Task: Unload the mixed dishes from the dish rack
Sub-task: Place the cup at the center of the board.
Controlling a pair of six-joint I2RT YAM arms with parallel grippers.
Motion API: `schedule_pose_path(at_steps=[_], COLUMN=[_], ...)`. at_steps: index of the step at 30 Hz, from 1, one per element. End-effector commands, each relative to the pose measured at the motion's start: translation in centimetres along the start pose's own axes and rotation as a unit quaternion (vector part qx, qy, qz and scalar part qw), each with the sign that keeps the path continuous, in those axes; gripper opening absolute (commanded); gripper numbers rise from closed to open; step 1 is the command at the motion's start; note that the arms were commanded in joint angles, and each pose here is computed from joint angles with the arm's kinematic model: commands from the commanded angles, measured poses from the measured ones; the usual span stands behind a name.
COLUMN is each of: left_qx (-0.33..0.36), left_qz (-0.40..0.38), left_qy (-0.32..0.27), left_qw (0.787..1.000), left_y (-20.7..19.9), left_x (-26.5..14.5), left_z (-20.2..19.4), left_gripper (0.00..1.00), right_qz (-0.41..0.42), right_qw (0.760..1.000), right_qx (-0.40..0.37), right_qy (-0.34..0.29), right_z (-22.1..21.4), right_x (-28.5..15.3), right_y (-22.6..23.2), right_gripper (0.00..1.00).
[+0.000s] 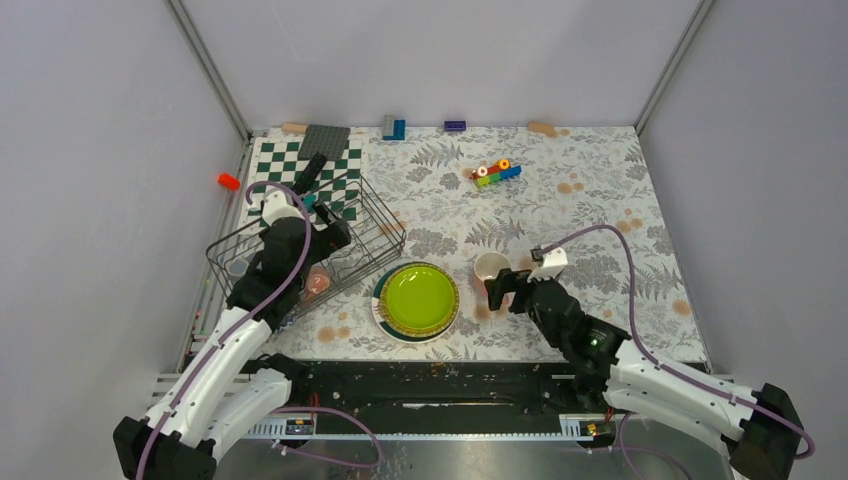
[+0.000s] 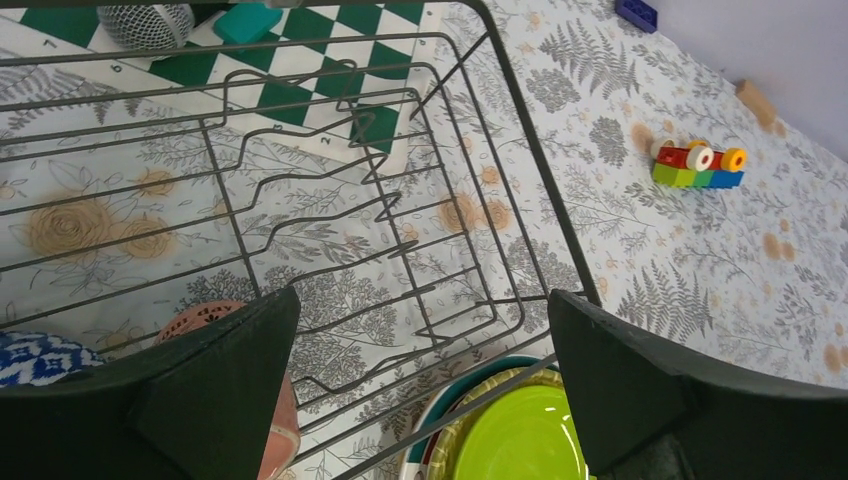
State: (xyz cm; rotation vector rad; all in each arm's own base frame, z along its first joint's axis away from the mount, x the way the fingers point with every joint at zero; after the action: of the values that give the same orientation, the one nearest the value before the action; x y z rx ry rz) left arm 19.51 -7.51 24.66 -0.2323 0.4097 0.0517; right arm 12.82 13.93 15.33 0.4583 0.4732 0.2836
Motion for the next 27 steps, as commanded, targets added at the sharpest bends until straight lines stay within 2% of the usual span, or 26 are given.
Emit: schedule_pose_path(at_steps=[1, 6, 9, 16, 21, 27], left_qx=[-0.017, -0.020, -0.016, -0.017, -0.004, 0.041], left_qz=[0.030, 0.073, 0.072, 0.106, 0.144, 0.172], left_qy=[-0.017, 0.027, 0.065, 0.174, 0.214, 0.246], left_qw=[0.999, 0.997, 0.995, 0.979, 0.966, 0.953], left_y=[0.0, 0.7, 0.9, 1.8, 2.6, 2.6], left_x=[-0.3, -0.4, -0.9, -2.0, -2.7, -2.6], left_z=[1.7, 0.6, -0.3, -3.3, -4.2, -3.2], left_gripper=[0.99, 0.99, 0.99, 0.99, 0.99, 0.98], right_qz=[-0.019, 0.023, -0.004, -0.031, -0.023, -0.022], right_qw=[0.989, 0.962, 0.951, 0.951, 0.953, 0.954], right_qx=[0.068, 0.108, 0.107, 0.070, 0.067, 0.071], right_qy=[-0.133, -0.251, -0.292, -0.299, -0.295, -0.292], right_z=[1.9, 4.4, 5.6, 5.1, 4.9, 4.7], right_x=[-0.2, -1.2, -1.6, -0.8, -0.5, -0.6], right_y=[-0.6, -0.3, -0.6, -1.1, -1.0, -1.1], right_gripper=[1.00, 1.00, 1.00, 1.00, 1.00, 0.99])
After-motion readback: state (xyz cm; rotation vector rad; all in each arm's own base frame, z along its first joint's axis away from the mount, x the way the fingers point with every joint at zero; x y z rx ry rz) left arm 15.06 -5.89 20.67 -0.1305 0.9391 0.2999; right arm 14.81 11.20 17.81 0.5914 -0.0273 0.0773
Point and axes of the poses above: each gripper's point midway between its finger pads, its own x axis out along the fingers, its own y axis along the line the jaws close on, z = x × y, the point moved 10 cm from there along -x, back along the fingers, and after that the axes turned 15 degrees about x, right-handed, at the moved point
